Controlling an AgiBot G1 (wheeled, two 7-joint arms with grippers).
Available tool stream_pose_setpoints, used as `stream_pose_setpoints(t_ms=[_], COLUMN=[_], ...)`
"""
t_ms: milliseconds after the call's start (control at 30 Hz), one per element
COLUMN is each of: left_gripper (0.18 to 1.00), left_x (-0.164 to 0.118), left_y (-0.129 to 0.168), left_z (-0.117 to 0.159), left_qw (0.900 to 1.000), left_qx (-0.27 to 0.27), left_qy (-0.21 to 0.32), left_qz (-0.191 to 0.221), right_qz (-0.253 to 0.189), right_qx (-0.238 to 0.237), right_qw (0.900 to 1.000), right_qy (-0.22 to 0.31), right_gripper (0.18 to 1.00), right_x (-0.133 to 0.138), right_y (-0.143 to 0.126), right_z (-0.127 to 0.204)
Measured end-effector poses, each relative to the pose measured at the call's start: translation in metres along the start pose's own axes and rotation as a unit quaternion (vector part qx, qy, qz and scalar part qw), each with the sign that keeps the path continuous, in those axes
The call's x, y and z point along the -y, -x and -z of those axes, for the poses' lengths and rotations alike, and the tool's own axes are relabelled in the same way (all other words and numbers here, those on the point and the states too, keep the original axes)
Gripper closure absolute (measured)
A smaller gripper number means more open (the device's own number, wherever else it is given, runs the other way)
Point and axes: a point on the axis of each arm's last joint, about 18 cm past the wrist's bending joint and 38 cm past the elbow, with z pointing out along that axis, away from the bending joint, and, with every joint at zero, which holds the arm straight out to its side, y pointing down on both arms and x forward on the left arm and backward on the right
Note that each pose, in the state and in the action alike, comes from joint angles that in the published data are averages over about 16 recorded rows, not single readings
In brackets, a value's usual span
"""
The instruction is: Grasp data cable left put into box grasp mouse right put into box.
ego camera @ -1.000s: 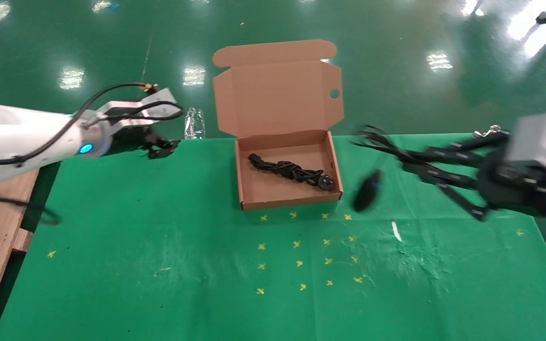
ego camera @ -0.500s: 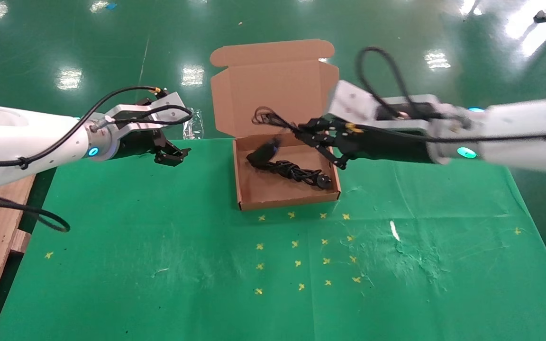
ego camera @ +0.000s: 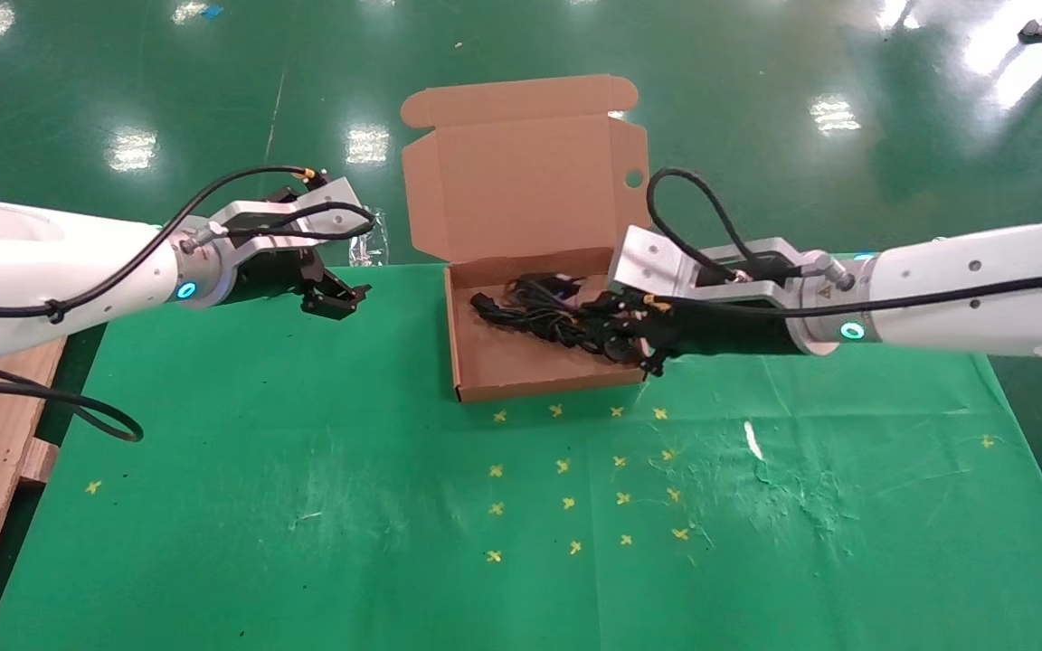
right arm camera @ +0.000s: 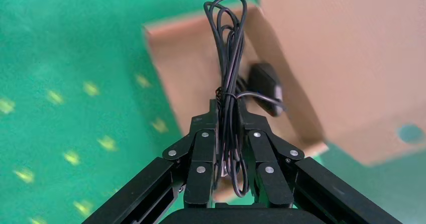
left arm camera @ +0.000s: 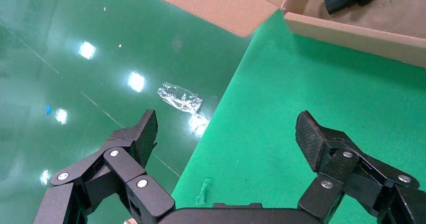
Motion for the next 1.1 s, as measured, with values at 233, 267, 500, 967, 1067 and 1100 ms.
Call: stream_pose_setpoints(t_ms=[233,267,500,967,1067,1100], left_gripper=[0.184,0.184,0.184,0.184,0.184,0.184], left_x=[0.0,0.0,0.0,0.0,0.0,0.0], left_y=[0.0,0.0,0.0,-0.001,-0.001,-0.001], left_z=[0.0,0.0,0.0,0.0,0.0,0.0], left_qw=[1.0,1.0,1.0,1.0,1.0,1.0], left_qx=[0.0,0.0,0.0,-0.001,-0.001,-0.001], left_qy=[0.0,0.0,0.0,0.0,0.0,0.0], left_qz=[0.001,0.001,0.0,0.0,0.0,0.0], right_qz=[0.003,0.002,-0.003,-0.051,-0.066,-0.07], right_qx=[0.005,0.005,0.004,0.036,0.047,0.051], right_qw=[1.0,1.0,1.0,0.997,0.995,0.994], right_qy=[-0.006,-0.006,-0.005,-0.047,-0.064,-0.07], right_gripper=[0.915,0.911,0.848,0.593,0.517,0.499], right_x=[0.001,0.001,-0.001,-0.006,-0.007,-0.007], right_y=[0.004,0.004,0.004,0.021,0.027,0.029], right_z=[-0.002,-0.002,0.0,0.015,0.022,0.024])
